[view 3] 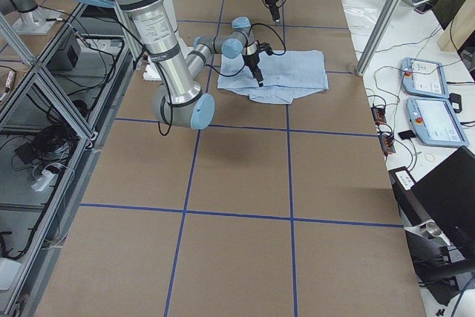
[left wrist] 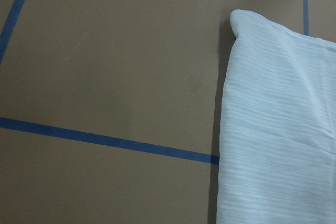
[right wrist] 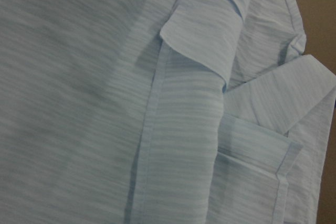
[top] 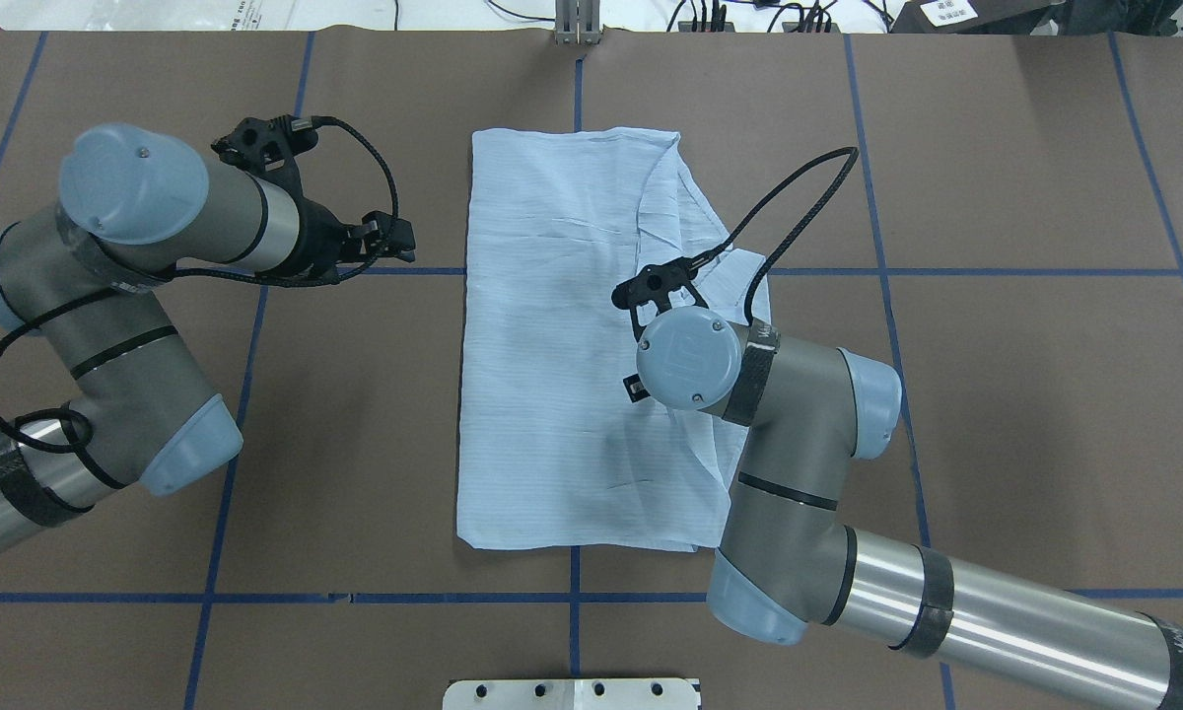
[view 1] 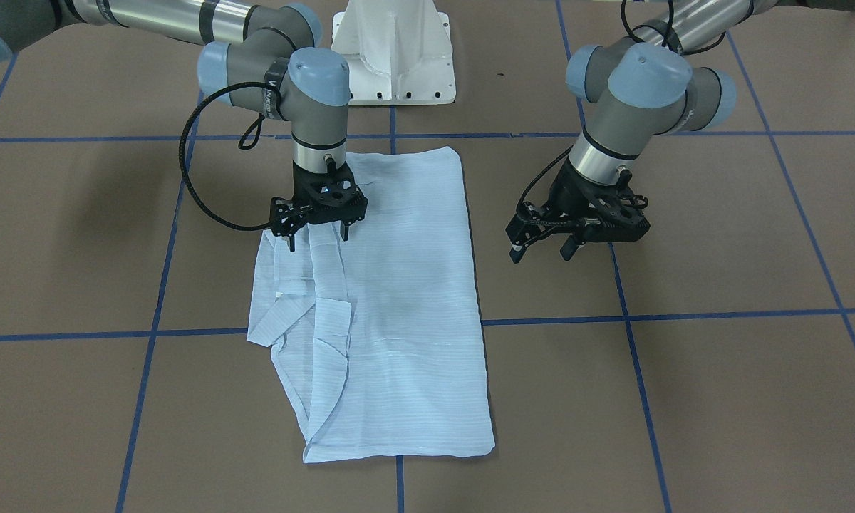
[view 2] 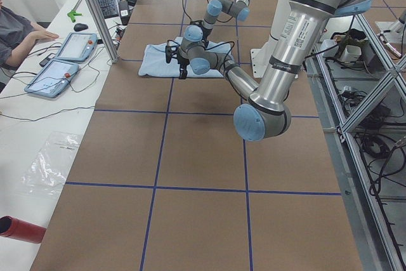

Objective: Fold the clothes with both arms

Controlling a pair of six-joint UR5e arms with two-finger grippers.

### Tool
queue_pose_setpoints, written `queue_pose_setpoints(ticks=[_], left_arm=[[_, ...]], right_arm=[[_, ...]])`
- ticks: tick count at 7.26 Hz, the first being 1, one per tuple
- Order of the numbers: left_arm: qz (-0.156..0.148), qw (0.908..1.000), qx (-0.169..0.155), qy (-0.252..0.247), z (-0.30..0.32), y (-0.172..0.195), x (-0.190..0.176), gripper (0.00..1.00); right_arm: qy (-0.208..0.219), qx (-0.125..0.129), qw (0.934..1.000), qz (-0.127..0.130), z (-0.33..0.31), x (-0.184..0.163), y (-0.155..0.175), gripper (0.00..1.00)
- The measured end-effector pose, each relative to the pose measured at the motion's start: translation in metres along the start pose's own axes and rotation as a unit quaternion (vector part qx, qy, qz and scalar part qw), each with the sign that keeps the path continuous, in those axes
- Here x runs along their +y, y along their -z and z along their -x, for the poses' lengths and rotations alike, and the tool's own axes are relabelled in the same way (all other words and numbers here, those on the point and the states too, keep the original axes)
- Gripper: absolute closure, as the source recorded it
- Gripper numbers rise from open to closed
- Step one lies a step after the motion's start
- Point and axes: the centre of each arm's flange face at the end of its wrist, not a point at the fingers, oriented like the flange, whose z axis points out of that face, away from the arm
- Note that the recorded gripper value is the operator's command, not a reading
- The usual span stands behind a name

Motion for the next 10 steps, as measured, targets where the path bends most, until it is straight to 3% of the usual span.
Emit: queue_pose_setpoints(ticks=[5, 8, 10], left_arm=[[0.002, 1.0, 0.005, -0.003, -0.007, 0.0, 0.002, 0.0], [0.001, 0.9999, 0.01, -0.003, -0.014, 0.002, 0.003, 0.0], [0.004, 0.9999, 0.015, 0.004, -0.022, 0.003, 0.007, 0.0]], right_arm=[[0.008, 0.007, 0.9999, 0.014, -0.012, 0.001, -0.012, 0.0], [0.024, 0.024, 0.999, 0.03, -0.085, -0.006, -0.027, 0.0], [0.041, 0.013, 0.9984, 0.037, -0.155, -0.001, -0.009, 0.0]])
